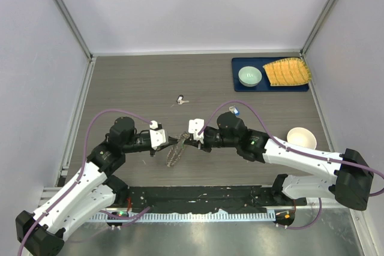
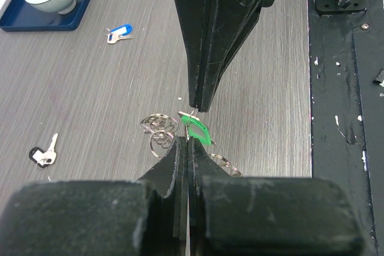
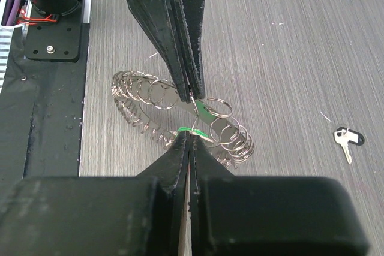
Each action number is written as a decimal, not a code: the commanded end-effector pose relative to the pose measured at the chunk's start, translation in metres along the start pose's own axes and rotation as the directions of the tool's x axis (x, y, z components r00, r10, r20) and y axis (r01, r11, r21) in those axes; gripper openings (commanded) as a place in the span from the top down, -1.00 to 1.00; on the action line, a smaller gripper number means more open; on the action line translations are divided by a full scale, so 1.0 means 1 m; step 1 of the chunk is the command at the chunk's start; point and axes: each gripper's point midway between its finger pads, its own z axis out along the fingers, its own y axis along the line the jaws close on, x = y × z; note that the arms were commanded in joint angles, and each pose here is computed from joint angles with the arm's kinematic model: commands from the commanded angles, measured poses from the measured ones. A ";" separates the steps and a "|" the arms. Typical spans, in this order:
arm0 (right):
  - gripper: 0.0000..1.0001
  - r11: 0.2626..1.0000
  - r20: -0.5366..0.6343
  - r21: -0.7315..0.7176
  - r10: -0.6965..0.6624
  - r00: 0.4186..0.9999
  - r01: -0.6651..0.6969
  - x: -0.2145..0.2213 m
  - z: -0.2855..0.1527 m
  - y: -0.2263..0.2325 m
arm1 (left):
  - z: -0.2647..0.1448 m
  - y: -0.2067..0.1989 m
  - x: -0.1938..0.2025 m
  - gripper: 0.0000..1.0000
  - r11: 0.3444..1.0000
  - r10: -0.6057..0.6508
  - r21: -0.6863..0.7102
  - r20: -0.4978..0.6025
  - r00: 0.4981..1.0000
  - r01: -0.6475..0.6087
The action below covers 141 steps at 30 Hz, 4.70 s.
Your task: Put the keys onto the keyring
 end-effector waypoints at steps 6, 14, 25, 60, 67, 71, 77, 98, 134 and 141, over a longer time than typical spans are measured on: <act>0.99 0.997 0.127 -0.034 -0.061 0.990 0.066 -0.038 0.003 0.005 | 0.002 -0.003 -0.030 1.00 0.997 0.048 0.049 0.102 0.994 -0.054; 0.99 0.996 0.124 -0.035 -0.079 0.989 0.084 -0.038 0.003 0.005 | 0.003 -0.010 -0.032 1.00 0.994 0.041 0.094 0.112 0.993 -0.052; 0.99 0.994 0.115 -0.061 -0.086 0.990 0.093 -0.041 0.001 0.007 | 0.002 -0.013 -0.031 1.00 0.992 0.051 0.109 0.110 0.993 -0.063; 0.98 0.879 -0.441 0.283 0.474 0.762 -0.384 0.075 -0.048 0.014 | -0.087 0.083 -0.017 1.00 0.771 0.044 -0.631 -0.086 0.995 -0.089; 0.99 0.780 -0.491 0.386 0.626 0.606 -0.493 0.089 -0.064 0.035 | -0.095 0.088 -0.017 1.00 0.735 0.032 -0.674 -0.082 0.996 -0.079; 0.99 0.760 -0.516 0.424 0.649 0.559 -0.492 0.095 -0.065 0.036 | -0.095 0.088 -0.018 1.00 0.736 0.030 -0.673 -0.080 0.996 -0.076; 0.99 0.806 -0.608 0.465 0.591 0.530 -0.366 0.126 -0.039 0.007 | -0.097 0.087 -0.019 1.00 0.732 0.036 -0.678 -0.071 0.997 -0.075; 0.99 0.857 -0.573 0.456 0.490 0.657 -0.241 0.164 0.054 -0.062 | -0.102 0.085 -0.026 1.00 0.720 0.058 -0.691 -0.033 0.998 -0.065; 0.99 0.828 -0.506 0.478 0.531 0.679 -0.292 0.166 0.041 -0.070 | -0.092 0.083 -0.021 1.00 0.750 0.044 -0.658 -0.043 0.998 -0.061; 0.99 0.819 -0.497 0.474 0.551 0.670 -0.323 0.168 0.037 -0.073 | -0.092 0.083 -0.021 1.00 0.753 0.044 -0.655 -0.045 0.998 -0.062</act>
